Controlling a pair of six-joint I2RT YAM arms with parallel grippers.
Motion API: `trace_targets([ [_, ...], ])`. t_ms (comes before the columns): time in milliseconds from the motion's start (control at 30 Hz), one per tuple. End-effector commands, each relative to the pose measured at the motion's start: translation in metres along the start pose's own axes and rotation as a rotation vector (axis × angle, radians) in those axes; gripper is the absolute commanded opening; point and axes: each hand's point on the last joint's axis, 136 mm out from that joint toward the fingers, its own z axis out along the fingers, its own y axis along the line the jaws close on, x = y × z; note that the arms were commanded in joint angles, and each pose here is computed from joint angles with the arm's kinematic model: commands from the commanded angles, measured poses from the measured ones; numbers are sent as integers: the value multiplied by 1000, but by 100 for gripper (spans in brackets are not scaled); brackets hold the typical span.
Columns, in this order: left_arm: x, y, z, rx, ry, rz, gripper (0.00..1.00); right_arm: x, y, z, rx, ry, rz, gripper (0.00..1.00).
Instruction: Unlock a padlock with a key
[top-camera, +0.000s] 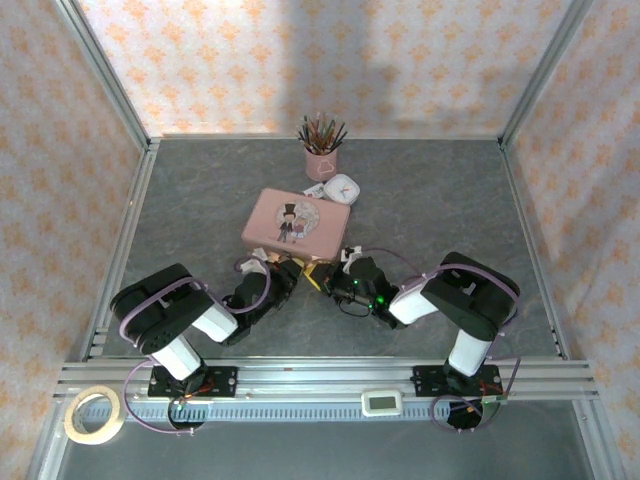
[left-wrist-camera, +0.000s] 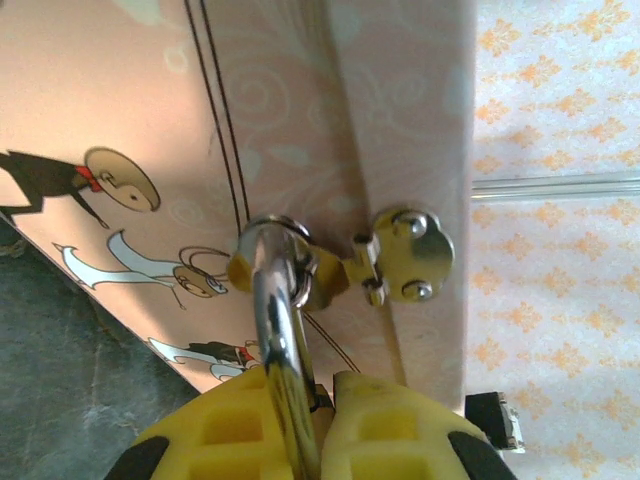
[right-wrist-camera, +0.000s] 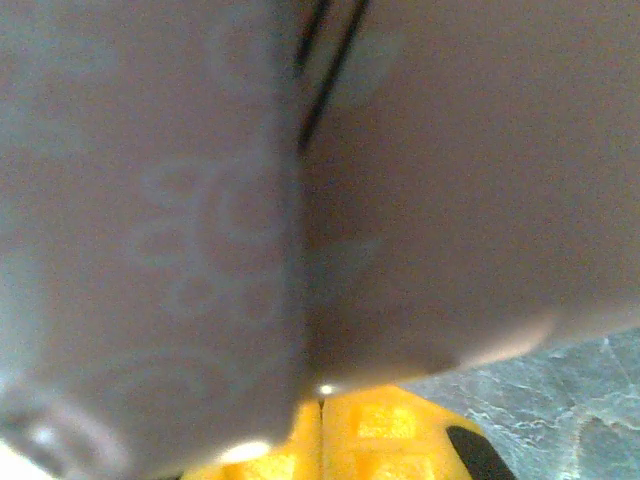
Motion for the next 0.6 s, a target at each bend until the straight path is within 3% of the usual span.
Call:
trace_targets([
  [0, 0, -32, 4, 143, -13, -66, 0, 5, 31, 1, -93, 38, -6, 0],
  [300, 1, -43, -8, 291, -51, -173, 0, -3, 68, 3, -218, 56, 114, 0],
  [400, 2, -38, -11, 276, -65, -147, 0, -9, 81, 0, -263, 58, 200, 0],
  [567, 3, -49, -16, 303, -72, -72, 0, -22, 123, -31, -585, 169, 725, 0],
])
